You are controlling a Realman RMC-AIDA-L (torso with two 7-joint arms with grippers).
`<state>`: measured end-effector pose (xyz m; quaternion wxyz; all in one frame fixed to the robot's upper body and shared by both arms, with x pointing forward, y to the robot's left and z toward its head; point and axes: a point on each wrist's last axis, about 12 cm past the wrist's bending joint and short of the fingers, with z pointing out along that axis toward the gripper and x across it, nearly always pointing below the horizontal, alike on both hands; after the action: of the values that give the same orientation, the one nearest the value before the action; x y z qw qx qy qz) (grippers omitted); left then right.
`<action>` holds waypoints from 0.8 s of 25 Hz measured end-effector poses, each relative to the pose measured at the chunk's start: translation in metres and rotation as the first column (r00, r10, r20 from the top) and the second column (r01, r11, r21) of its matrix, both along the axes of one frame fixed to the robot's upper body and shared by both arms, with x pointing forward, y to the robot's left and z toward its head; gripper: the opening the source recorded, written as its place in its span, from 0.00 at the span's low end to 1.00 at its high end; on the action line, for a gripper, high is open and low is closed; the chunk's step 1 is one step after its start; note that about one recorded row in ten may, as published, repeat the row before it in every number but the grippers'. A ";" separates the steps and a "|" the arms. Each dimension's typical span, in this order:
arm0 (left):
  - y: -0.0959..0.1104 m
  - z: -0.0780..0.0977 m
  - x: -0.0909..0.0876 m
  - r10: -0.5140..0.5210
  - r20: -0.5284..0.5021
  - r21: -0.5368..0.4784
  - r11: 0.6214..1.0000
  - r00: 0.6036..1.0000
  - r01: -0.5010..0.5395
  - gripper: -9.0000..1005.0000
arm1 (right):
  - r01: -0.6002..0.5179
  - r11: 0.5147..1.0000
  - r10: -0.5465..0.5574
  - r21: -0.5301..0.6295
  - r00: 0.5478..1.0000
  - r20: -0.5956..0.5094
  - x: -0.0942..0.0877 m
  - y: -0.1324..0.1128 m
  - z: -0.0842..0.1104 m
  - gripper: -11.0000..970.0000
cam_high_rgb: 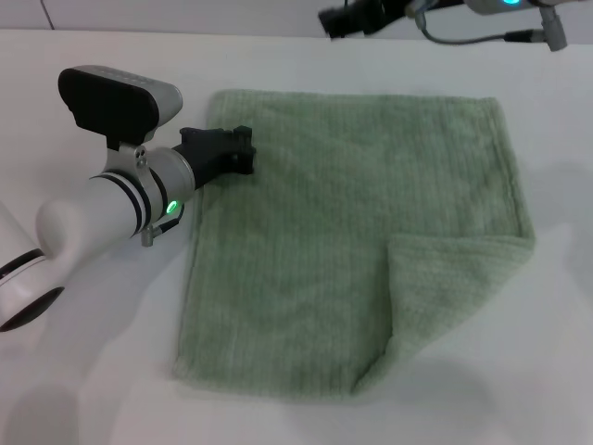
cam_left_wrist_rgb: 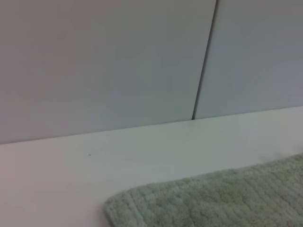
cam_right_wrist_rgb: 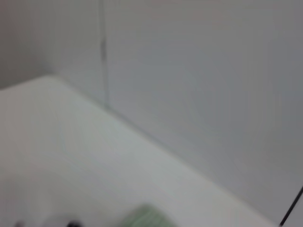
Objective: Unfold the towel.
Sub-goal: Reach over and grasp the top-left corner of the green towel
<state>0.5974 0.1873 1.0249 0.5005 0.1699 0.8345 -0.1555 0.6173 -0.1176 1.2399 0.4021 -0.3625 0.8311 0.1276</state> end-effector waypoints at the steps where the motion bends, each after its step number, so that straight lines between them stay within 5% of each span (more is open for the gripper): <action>1: 0.000 0.000 0.000 -0.002 0.000 0.001 1.000 1.000 0.002 0.01 | 0.000 1.000 0.000 0.000 1.000 0.000 0.000 0.000 0.000 0.71; 20: 0.000 -0.001 -0.001 -0.003 -0.003 0.006 1.000 1.000 0.003 0.01 | -0.171 0.975 0.115 -0.143 0.937 -0.331 -0.015 0.006 -0.030 0.70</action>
<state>0.5962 0.1875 1.0237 0.4985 0.1723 0.8356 -0.1539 0.6025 -0.1120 1.2099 0.2191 -0.4293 0.8645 0.1427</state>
